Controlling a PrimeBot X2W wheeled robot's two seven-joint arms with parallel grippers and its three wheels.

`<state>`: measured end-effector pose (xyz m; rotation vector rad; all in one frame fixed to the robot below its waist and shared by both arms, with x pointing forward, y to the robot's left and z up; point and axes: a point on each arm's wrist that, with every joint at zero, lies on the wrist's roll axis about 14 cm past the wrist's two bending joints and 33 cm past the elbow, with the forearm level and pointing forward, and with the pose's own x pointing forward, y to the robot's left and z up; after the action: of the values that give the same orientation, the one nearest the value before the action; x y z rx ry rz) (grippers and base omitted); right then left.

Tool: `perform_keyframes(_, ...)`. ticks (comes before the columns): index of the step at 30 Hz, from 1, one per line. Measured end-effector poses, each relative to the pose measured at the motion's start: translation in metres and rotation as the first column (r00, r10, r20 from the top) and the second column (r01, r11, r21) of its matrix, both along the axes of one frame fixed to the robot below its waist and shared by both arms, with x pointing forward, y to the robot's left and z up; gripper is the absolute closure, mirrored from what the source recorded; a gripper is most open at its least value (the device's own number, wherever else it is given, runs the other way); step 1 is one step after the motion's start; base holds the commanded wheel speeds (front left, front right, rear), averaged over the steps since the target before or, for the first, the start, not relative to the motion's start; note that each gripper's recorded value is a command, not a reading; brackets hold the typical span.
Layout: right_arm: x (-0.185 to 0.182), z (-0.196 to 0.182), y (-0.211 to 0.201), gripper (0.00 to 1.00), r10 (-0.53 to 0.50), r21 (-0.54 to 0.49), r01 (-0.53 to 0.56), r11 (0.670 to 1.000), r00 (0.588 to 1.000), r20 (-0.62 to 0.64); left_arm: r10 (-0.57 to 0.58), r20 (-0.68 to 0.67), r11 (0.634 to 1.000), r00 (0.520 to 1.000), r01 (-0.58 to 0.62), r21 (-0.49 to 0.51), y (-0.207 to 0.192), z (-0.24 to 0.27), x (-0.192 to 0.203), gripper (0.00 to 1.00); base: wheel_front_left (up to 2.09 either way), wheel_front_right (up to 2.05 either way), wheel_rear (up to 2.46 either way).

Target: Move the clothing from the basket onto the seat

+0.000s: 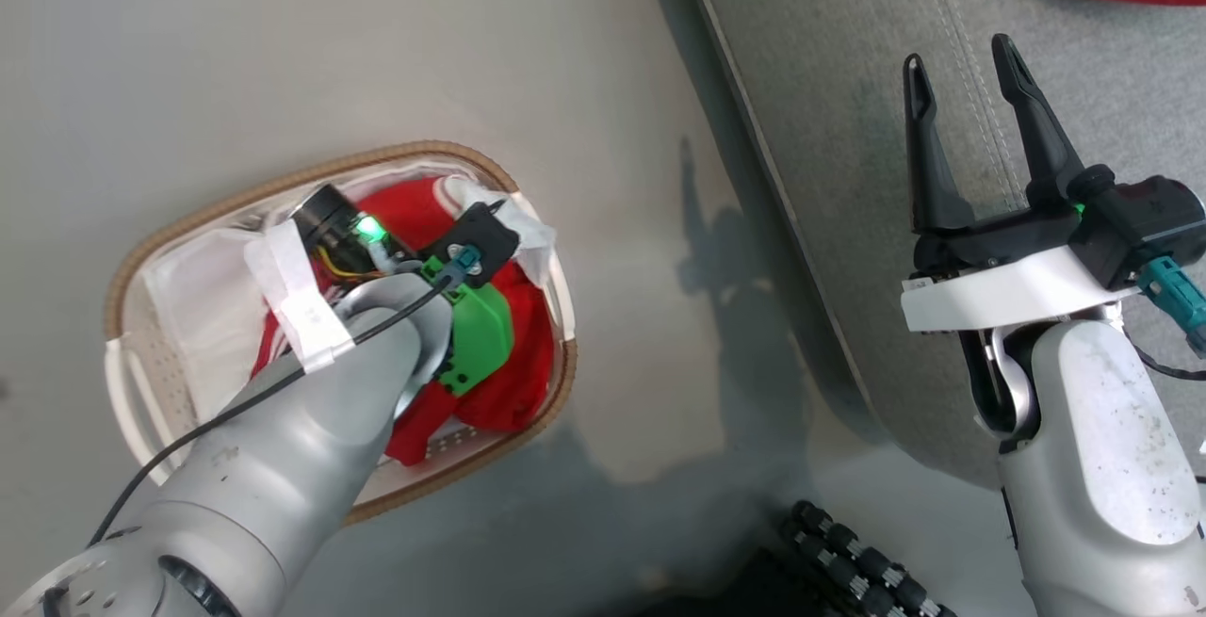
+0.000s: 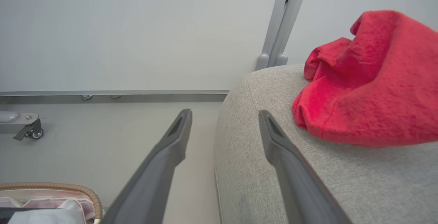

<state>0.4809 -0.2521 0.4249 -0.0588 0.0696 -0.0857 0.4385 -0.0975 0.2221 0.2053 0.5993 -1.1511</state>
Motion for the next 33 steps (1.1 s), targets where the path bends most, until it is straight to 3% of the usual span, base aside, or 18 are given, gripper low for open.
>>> perform_keyframes(12, -0.026, 0.028, 0.020, 0.00, 0.046, -0.033, -0.045, 0.998, 0.999, 0.028, 0.066, 0.193, 0.987, 0.979, -0.036, -0.154, 0.009, 0.109, 0.006, 1.00, 0.00, 0.00, 0.00)
perform_keyframes(19, -0.054, 0.049, 0.030, 0.00, 0.061, -0.026, -0.060, 0.998, 0.996, 0.059, 0.106, 0.375, 0.977, 0.921, -0.025, -0.213, 0.025, 0.190, 0.011, 1.00, 0.00, 0.00, 0.00)
perform_keyframes(26, -0.082, 0.074, 0.042, 0.00, 0.087, -0.017, -0.086, 0.996, 0.990, 0.114, 0.122, 0.581, 0.974, 0.805, 0.017, -0.228, 0.044, 0.278, 0.012, 1.00, 0.00, 0.00, 0.00)
perform_keyframes(33, -0.101, 0.105, 0.059, 0.00, 0.133, -0.028, -0.130, 0.991, 0.971, 0.199, 0.138, 0.769, 0.970, 0.624, 0.070, -0.231, 0.053, 0.387, 0.013, 1.00, 0.00, 0.00, 0.00)
